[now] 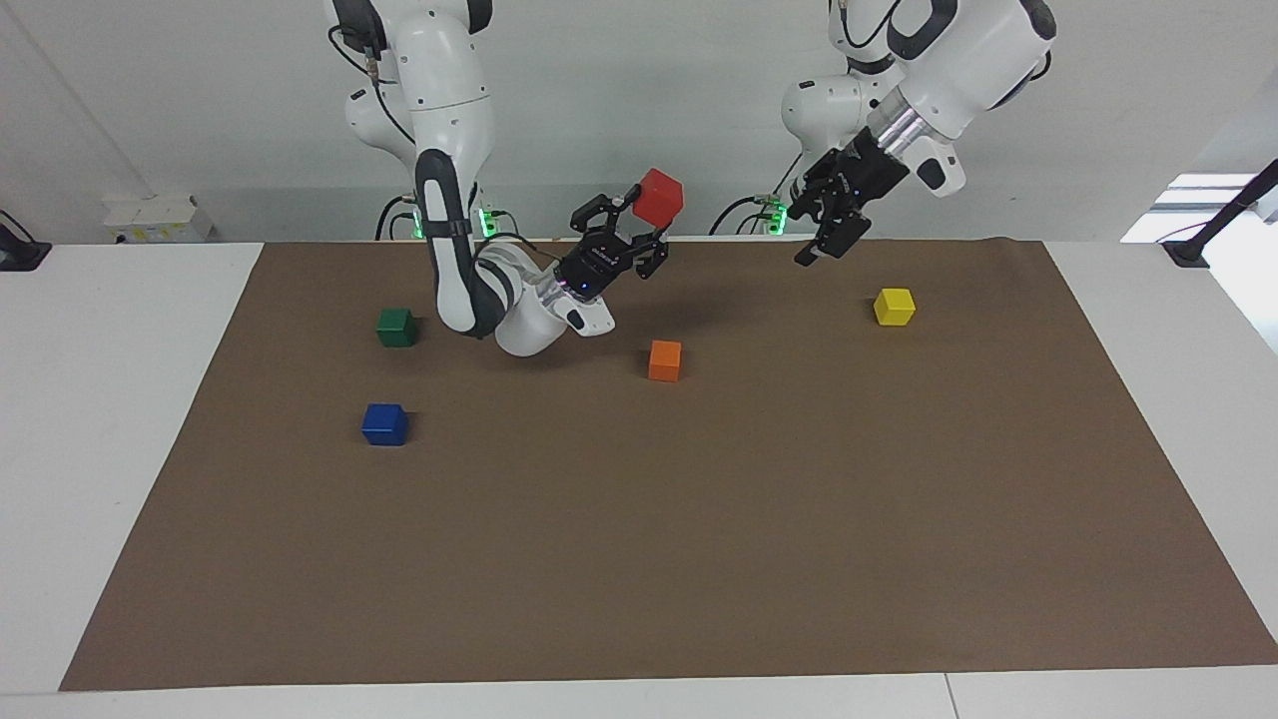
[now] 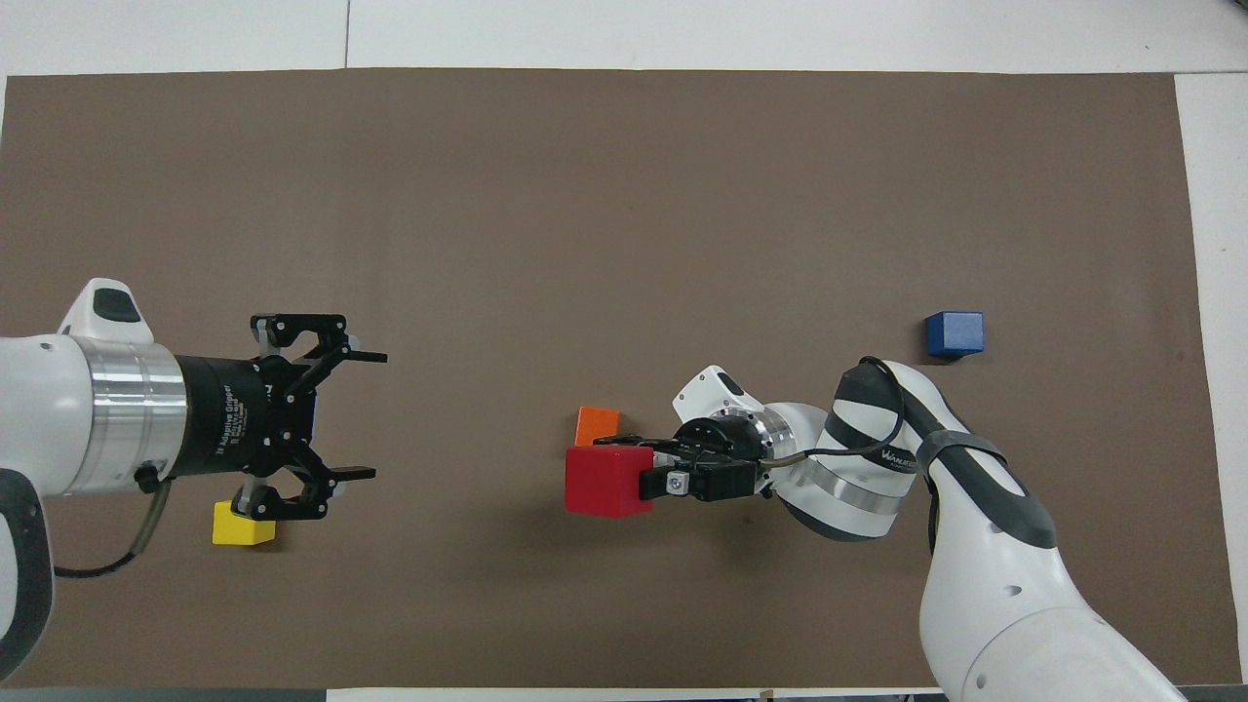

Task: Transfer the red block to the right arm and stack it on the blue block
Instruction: 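Open the left gripper and withdraw it while the right gripper holds the cube, then carry the red cube with the right gripper above the blue cube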

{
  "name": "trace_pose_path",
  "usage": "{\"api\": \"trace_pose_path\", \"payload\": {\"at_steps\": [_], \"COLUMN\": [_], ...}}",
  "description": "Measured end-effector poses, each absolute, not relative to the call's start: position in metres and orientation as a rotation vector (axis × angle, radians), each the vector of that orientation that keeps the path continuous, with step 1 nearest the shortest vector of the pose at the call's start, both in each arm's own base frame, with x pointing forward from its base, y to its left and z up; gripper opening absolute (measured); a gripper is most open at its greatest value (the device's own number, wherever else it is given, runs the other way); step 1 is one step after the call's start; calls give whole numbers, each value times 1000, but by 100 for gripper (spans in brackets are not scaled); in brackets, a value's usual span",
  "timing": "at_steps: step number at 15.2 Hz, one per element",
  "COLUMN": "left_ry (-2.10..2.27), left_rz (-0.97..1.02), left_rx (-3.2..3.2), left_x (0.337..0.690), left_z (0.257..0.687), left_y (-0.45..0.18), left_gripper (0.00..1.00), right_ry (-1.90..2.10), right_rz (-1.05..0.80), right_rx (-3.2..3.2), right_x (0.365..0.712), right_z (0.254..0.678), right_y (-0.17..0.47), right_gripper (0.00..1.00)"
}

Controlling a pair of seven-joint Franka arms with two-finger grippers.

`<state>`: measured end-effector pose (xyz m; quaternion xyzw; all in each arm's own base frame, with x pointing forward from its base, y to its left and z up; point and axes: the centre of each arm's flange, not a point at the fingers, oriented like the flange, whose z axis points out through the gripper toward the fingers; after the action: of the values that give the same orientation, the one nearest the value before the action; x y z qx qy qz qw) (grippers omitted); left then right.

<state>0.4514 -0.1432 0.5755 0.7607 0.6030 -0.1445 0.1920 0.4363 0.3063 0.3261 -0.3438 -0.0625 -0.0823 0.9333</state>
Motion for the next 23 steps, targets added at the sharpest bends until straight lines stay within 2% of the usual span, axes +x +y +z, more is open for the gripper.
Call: {"api": "trace_pose_path", "payload": {"at_steps": [4,8,13,17,23], "left_ry": [1405,1093,687,542,446], "left_rz": [-143,54,-49,-78,-114], "left_rx": [2471,2879,3079,3135,3153], "left_x": [467,477,502,546,547], "left_z": [568,579,613,608,596], "left_y": [-69,-46,-13,-11,-43], "left_gripper": [100,100,100,100,100], "right_ry": [-87,-7,85,130,121], "right_rz": [-160,-163,-124,-137,-149], "right_rx": [-804,-938,-1221,-1457,-1891], "right_x": [471,503,516,524,540], "right_z": [353,394,455,482,500], "right_y": [296,282,267,252,234], "right_gripper": [60,60,60,60,60]}}
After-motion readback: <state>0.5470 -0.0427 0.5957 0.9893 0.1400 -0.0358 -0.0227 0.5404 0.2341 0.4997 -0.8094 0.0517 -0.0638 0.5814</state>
